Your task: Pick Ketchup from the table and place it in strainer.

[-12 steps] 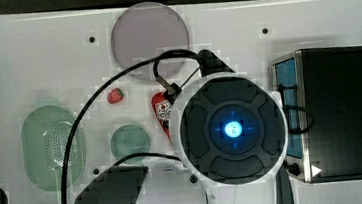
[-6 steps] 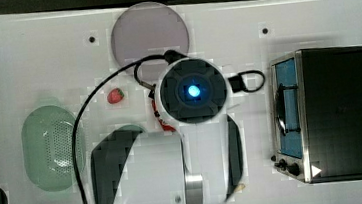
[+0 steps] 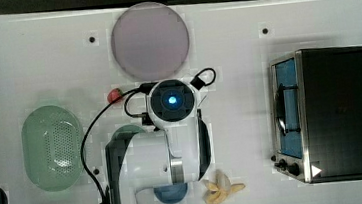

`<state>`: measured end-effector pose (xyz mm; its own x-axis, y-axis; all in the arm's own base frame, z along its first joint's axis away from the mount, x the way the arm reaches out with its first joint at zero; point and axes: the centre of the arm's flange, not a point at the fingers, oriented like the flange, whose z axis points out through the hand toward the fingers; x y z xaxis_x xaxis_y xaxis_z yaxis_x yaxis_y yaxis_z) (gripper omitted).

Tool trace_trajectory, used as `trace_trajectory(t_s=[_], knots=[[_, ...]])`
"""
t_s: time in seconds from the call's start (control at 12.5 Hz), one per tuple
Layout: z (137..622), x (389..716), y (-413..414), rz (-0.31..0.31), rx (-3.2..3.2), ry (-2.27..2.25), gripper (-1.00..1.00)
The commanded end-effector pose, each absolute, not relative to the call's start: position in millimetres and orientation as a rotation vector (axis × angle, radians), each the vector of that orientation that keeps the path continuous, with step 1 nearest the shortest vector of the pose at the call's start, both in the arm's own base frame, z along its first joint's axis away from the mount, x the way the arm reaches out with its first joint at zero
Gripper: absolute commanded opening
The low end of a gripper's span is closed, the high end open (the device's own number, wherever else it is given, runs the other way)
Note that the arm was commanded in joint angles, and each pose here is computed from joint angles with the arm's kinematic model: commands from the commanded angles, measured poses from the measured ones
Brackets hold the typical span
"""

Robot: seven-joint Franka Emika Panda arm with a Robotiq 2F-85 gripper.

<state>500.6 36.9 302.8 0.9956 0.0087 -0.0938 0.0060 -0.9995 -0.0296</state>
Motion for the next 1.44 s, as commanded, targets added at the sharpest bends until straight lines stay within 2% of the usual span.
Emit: trace_trajectory(t_s=[0.08,0.48,0.88,0.96,1.2,1.28,1.44], knots=[[289.7,504.5,37.5,-0.004,-3.084,-0.392,1.00],[215.9,497.5,37.7,0.046,-3.060,-0.367,1.00],[176.9,492.3,37.7,0.084,-3.045,-0.352,1.00],[173.5,492.1,38.3,0.080,-3.044,-0.349,0.93],[170.0,492.3,35.0,0.025,-3.050,-0.337,0.20],[172.2,492.7,36.4,0.019,-3.050,-0.341,0.09],[187.9,499.8,35.3,-0.032,-3.057,-0.341,0.09]])
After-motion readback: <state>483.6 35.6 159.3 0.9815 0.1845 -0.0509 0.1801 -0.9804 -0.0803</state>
